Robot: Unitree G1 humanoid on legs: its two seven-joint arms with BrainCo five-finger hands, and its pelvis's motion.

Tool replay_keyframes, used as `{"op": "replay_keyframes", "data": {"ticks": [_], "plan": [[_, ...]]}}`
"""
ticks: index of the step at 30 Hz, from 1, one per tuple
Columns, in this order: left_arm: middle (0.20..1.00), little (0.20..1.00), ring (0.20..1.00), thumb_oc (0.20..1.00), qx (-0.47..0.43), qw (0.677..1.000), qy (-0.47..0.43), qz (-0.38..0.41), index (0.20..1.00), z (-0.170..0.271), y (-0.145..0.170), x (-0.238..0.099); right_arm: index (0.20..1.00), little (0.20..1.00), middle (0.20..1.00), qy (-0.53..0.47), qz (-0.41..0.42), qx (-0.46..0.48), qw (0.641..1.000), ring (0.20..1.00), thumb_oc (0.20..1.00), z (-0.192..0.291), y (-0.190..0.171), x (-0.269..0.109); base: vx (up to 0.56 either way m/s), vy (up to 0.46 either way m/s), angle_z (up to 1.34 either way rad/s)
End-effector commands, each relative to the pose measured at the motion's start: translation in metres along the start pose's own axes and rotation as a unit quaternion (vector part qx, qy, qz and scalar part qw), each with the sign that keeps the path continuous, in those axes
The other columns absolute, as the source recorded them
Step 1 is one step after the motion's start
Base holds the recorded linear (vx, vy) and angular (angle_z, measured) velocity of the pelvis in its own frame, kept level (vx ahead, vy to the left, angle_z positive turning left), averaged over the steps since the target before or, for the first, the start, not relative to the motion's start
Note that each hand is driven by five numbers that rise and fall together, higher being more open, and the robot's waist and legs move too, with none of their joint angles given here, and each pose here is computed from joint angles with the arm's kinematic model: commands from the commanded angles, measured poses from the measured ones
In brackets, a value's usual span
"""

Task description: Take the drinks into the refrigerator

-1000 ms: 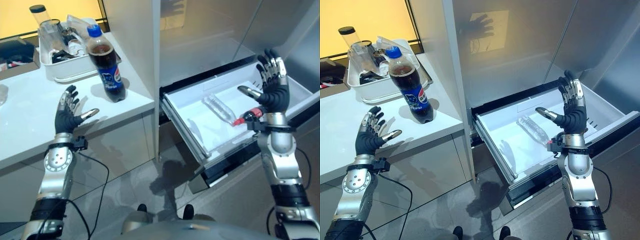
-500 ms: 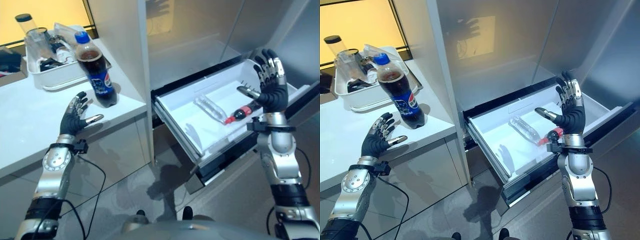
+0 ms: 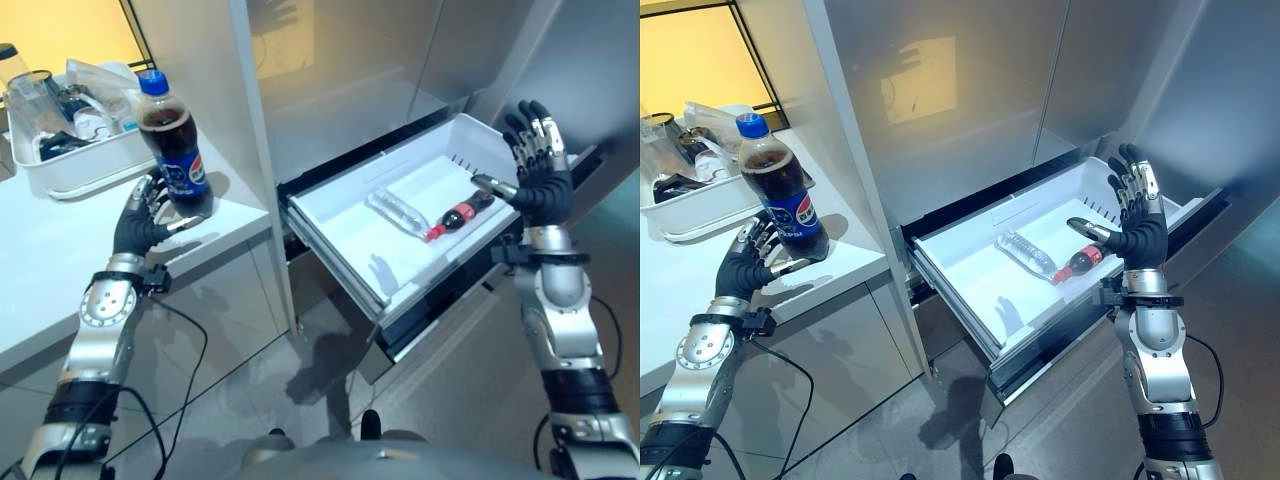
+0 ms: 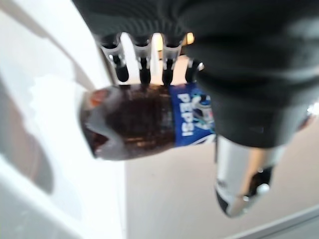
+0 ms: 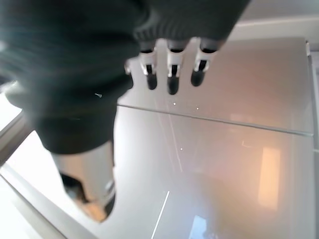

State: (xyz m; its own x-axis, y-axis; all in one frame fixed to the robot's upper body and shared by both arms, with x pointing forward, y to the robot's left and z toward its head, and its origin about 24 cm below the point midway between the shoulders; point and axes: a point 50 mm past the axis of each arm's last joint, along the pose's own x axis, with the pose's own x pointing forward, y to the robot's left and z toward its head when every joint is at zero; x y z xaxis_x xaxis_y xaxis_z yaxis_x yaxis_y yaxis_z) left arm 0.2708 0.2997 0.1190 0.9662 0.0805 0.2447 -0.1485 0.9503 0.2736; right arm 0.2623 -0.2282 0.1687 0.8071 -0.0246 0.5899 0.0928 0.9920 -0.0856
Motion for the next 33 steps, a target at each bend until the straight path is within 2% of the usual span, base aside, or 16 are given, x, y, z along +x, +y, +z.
{"op": "replay_keyframes", "data": {"ticks": [1, 11, 33], "plan": [[1.0, 1.0, 1.0, 1.0, 0.01, 0.997, -0.074, 0.009, 1.0, 0.036, 0.008, 0.03, 1.0, 1.0, 1.0, -0.077, 0.016, 0.008, 0.997, 1.0, 1.0, 0.029, 0.002, 0.015, -0.03, -0.002, -0.05], [1.0, 1.0, 1.0, 1.0, 0.022, 0.996, -0.088, 0.014, 1.0, 0.046, 0.008, 0.043, 1.0, 1.0, 1.0, -0.072, 0.023, 0.011, 0.997, 1.0, 1.0, 0.028, 0.004, 0.014, 0.01, 0.002, -0.04], [1.0, 1.0, 1.0, 1.0, 0.013, 0.997, -0.038, -0.073, 1.0, 0.027, -0.049, 0.061, 1.0, 1.0, 1.0, -0.078, 0.032, 0.023, 0.996, 1.0, 1.0, 0.03, 0.011, 0.016, 0.0, -0.001, 0.0]]}}
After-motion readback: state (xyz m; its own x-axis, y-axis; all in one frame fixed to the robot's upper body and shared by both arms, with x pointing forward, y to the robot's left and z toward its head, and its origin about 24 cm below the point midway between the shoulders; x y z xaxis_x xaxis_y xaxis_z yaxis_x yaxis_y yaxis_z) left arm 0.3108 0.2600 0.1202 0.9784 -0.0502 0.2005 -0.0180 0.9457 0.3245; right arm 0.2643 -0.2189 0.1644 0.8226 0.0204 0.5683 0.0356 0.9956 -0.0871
